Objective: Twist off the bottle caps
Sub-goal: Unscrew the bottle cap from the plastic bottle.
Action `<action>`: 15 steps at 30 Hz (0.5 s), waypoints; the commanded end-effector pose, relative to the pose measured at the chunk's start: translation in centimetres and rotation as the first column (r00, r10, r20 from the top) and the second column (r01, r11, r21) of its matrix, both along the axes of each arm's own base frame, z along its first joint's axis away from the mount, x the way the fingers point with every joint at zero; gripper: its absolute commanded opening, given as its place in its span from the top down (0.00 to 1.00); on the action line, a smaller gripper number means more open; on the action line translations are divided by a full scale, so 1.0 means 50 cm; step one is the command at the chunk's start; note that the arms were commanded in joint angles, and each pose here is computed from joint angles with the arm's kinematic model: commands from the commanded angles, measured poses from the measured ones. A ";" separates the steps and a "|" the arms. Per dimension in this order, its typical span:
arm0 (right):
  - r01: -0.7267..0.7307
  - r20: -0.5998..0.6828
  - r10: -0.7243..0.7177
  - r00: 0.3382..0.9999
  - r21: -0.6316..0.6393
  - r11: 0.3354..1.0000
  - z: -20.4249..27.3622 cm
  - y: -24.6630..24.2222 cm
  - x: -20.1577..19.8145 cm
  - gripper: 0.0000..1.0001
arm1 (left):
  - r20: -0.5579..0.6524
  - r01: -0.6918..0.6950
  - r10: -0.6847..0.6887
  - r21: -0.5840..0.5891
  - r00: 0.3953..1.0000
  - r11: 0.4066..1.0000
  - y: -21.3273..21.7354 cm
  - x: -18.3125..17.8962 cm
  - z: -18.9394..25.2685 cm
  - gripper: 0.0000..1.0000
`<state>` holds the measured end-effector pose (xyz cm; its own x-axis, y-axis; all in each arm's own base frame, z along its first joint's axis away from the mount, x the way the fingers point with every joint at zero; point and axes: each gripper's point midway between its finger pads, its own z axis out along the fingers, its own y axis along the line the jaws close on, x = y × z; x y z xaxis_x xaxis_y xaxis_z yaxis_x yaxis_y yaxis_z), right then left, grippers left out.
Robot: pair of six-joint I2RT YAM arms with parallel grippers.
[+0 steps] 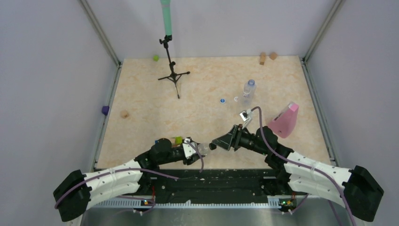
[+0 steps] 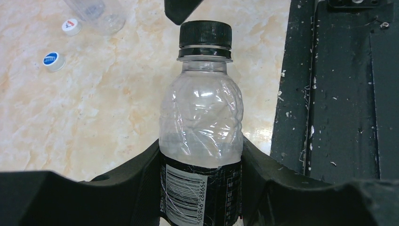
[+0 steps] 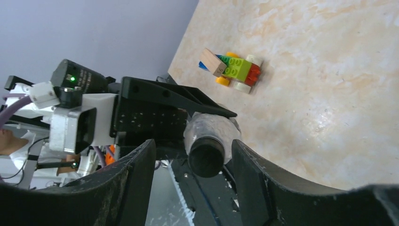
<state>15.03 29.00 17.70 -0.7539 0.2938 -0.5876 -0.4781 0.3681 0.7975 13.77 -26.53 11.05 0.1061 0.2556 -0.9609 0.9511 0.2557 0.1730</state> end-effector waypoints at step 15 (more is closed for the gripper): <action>-0.083 0.000 0.083 0.997 0.018 0.996 0.004 0.038 -0.010 0.51 | 0.021 0.002 -0.001 -0.052 1.000 0.999 -0.015 0.006 0.035 1.00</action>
<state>14.85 29.81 15.49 -0.7975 0.2425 -0.5525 -0.4429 0.3866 0.8090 13.75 -26.55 10.65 0.0917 0.2652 -0.9598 0.9532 0.2555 0.1616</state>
